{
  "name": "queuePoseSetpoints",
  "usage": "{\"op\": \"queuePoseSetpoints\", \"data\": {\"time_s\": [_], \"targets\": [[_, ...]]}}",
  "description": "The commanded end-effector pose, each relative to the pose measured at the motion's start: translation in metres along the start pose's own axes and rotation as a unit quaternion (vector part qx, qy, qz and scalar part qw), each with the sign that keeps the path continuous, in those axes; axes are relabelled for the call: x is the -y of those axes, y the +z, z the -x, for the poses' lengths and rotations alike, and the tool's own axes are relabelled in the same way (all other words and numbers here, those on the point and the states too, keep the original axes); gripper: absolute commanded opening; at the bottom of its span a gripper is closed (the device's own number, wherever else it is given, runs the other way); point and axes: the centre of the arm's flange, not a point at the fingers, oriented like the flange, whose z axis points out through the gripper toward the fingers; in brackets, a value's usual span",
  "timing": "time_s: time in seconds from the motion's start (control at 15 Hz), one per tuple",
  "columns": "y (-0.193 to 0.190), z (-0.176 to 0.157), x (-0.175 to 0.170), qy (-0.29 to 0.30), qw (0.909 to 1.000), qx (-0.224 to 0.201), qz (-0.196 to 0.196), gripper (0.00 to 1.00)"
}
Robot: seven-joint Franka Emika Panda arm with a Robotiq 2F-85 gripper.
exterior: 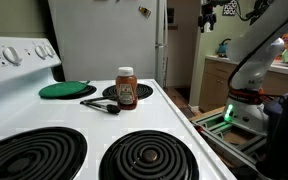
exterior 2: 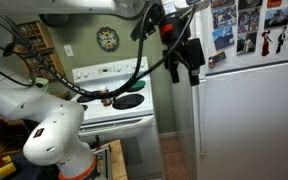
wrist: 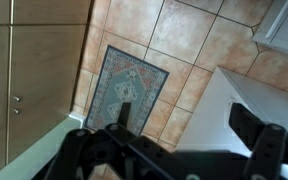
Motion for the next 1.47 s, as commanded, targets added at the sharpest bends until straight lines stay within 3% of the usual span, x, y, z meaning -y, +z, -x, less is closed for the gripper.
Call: {"op": "queuePoseSetpoints", "data": {"time_s": [0.0, 0.2, 0.27, 0.47, 1.33, 1.4], "targets": [[-0.015, 0.004, 0.003, -0.064, 0.9951, -0.074, -0.017, 1.00], [-0.026, -0.008, 0.017, -0.120, 0.9854, -0.117, -0.027, 1.00], [-0.028, -0.008, 0.010, -0.084, 0.9921, -0.093, -0.011, 1.00], [-0.032, -0.012, 0.019, -0.107, 0.9884, -0.106, -0.014, 1.00], [-0.032, -0.013, 0.019, -0.111, 0.9879, -0.108, -0.015, 1.00], [-0.037, -0.016, 0.023, -0.122, 0.9842, -0.127, -0.019, 1.00]]}}
